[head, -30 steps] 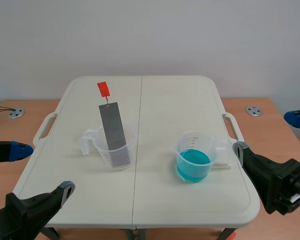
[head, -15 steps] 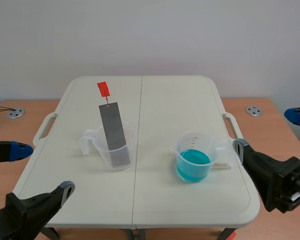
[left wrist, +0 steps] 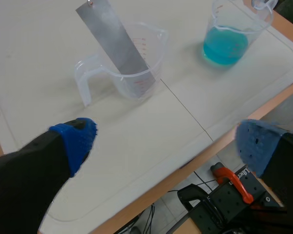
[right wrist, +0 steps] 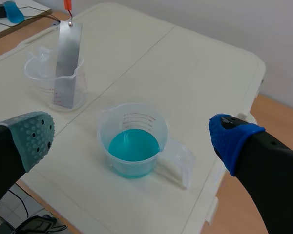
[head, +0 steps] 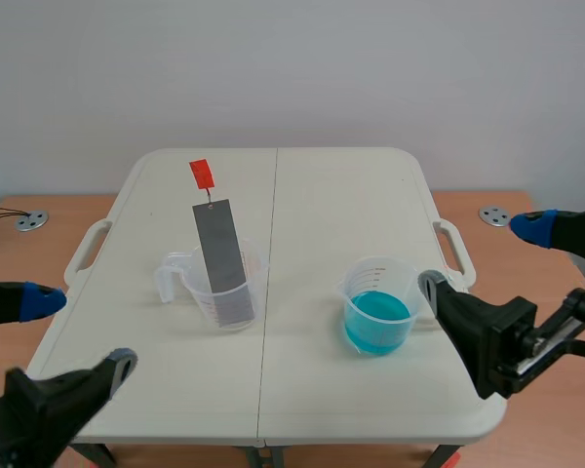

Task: Hold the metal plate by the orange handle, dip it into the blue solution, take it out and point at it, then put the plate back in the beaker on the left.
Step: 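Lift the metal plate out of the left beaker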

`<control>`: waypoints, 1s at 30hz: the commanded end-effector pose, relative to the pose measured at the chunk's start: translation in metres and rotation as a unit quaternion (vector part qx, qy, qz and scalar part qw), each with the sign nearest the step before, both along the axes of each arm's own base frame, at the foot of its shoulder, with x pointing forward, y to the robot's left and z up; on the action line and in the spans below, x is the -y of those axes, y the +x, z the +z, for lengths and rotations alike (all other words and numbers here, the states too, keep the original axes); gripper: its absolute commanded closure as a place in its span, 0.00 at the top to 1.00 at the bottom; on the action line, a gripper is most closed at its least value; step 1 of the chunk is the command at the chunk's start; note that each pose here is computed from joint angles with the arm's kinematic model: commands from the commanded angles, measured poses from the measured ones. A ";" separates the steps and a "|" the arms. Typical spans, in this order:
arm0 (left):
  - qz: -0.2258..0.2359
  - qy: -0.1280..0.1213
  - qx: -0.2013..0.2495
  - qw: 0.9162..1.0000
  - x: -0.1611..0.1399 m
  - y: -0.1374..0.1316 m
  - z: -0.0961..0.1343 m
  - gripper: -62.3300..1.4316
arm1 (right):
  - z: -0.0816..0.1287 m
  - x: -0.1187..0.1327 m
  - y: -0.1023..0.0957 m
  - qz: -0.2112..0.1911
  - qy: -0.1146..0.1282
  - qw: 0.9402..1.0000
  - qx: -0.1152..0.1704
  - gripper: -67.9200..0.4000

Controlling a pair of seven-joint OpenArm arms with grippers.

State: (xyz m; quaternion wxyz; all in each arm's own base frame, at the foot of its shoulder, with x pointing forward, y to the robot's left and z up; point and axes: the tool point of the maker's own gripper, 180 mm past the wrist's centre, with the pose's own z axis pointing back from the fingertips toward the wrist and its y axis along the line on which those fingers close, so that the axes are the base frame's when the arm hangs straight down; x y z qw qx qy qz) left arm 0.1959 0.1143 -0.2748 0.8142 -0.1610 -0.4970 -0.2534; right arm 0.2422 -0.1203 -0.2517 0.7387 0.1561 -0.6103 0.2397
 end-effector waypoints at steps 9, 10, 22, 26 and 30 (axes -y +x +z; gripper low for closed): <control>0.008 -0.007 0.005 1.000 0.001 0.000 0.004 0.05 | 0.009 -0.026 0.038 0.033 0.024 0.999 0.033 0.98; 0.016 -0.003 0.003 1.000 -0.003 -0.001 0.003 0.05 | 0.009 -0.028 0.042 0.034 0.027 0.998 0.035 0.98; 0.073 0.117 -0.095 0.986 -0.060 -0.066 -0.041 0.05 | 0.014 -0.062 0.083 0.062 0.052 0.996 0.038 0.98; 0.062 0.147 -0.144 0.977 -0.069 -0.101 -0.053 0.05 | 0.009 -0.080 0.096 0.070 0.057 0.996 0.025 0.98; 0.067 0.162 -0.193 0.965 -0.077 -0.131 -0.063 0.05 | 0.007 -0.099 0.107 0.082 0.063 0.994 0.017 0.98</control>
